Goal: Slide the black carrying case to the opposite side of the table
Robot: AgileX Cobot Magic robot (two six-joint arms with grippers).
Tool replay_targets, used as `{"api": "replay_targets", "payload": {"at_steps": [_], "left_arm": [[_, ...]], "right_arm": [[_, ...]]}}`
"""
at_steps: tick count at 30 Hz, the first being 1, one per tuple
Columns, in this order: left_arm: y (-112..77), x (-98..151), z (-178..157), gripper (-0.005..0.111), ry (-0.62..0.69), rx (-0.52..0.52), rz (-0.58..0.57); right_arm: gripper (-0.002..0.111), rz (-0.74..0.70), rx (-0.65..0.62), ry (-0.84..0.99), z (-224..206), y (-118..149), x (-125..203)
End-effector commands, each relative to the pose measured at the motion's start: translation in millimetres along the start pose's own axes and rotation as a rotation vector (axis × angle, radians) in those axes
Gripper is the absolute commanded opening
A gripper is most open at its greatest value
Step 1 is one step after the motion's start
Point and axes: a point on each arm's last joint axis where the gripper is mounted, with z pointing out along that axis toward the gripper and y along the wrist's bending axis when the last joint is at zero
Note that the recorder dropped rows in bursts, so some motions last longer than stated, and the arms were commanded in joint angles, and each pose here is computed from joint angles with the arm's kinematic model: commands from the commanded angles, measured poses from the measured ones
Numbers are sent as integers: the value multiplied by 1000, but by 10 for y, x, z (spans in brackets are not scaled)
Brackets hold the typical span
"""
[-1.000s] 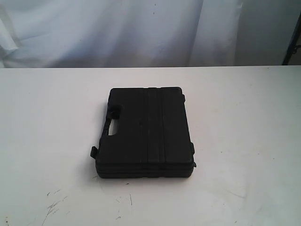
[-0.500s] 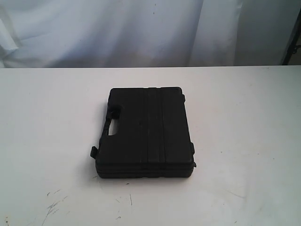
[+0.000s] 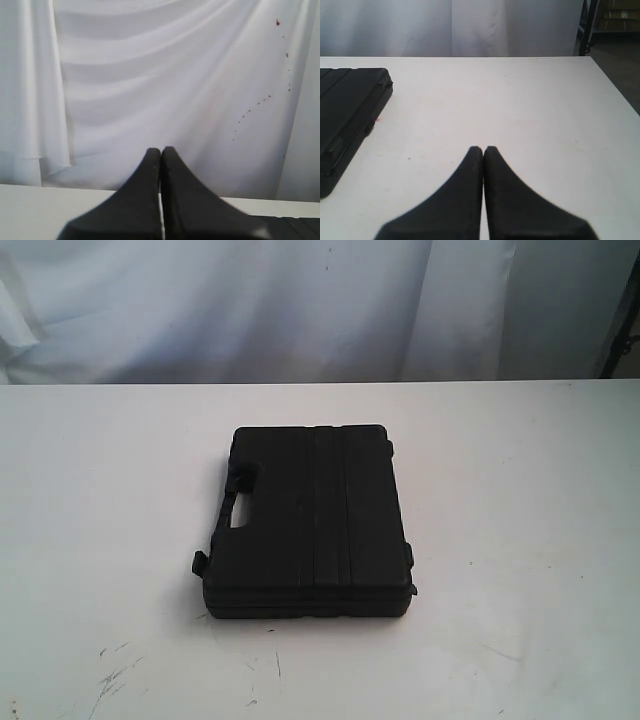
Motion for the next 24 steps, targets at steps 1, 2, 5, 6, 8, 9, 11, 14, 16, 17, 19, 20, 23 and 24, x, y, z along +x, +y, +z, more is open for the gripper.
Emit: {"api": "replay_targets", "payload": {"at_steps": [1, 2, 5, 6, 8, 9, 11, 14, 16, 17, 19, 20, 23, 24], "left_arm": [[-7, -147, -5, 0, -26, -4, -73], [-13, -202, -7, 0, -34, -2, -73], [-38, -454, -26, 0, -65, 7, -120], [-46, -531, -5, 0, -51, 7, -132], [-61, -665, 57, 0, -6, 4, -143], [-70, -736, 103, 0, 23, 2, -143], [-84, -871, 218, 0, 78, -3, -140], [-104, -1030, 438, 0, 193, -15, -148], [-123, -1149, 585, 0, 309, -24, -149], [-131, -1192, 671, 0, 380, -30, -149], [-150, -1253, 837, 0, 498, -36, -156], [-160, -1271, 933, 0, 559, -37, -165], [-175, -1250, 1217, 0, 711, -41, -165], [-178, -1244, 1283, 0, 744, -36, -148]], "right_arm": [[0, -5, 6, -1, 0, -3, 11], [0, -5, 6, -1, 0, -3, 11], [0, -5, 6, -1, 0, -3, 11], [0, -5, 6, -1, 0, -3, 11], [0, -5, 6, -1, 0, -3, 11], [0, -5, 6, -1, 0, -3, 11], [0, -5, 6, -1, 0, -3, 11], [0, -5, 6, -1, 0, -3, 11], [0, -5, 6, -1, 0, -3, 11], [0, -5, 6, -1, 0, -3, 11], [0, -5, 6, -1, 0, -3, 11], [0, -5, 6, -1, 0, -3, 11], [0, -5, 6, -1, 0, -3, 11], [0, -5, 6, -1, 0, -3, 11]]}}
